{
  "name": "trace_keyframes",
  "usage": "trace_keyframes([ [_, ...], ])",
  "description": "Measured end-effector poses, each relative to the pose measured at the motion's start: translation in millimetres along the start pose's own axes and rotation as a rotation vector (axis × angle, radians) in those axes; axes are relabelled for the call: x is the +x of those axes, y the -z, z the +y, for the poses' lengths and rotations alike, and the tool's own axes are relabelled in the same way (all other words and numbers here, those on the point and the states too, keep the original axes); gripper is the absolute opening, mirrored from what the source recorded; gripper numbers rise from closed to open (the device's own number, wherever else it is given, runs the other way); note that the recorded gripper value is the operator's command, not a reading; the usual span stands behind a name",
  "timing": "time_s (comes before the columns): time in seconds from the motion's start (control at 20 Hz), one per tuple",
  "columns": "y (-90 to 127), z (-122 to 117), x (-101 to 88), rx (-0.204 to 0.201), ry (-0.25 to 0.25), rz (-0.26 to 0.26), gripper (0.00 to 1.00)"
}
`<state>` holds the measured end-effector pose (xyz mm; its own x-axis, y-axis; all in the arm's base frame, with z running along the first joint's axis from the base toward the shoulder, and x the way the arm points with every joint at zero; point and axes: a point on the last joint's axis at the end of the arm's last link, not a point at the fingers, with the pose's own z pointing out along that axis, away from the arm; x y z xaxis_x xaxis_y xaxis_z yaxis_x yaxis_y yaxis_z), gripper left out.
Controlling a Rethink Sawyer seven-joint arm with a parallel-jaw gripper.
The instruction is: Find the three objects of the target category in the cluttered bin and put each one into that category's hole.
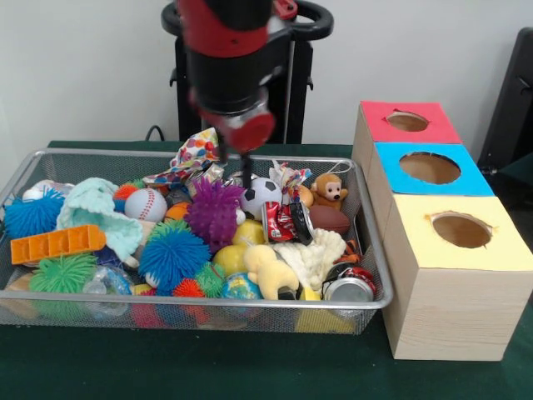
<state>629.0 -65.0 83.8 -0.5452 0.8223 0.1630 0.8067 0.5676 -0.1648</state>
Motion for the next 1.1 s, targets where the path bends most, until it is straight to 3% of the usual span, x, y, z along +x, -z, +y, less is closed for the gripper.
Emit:
trace_keyframes([
  [0.15, -20, -25, -31.2, -0.003, -0.02, -0.021, 1.0],
  [0.45, -52, -46, -55.4, 0.002, -0.004, -0.027, 1.0],
  [0.9, -97, -43, -82.6, 0.003, 0.094, -0.029, 1.0],
  [1.1, -97, -36, -93.5, 0.002, 0.138, -0.043, 1.0],
])
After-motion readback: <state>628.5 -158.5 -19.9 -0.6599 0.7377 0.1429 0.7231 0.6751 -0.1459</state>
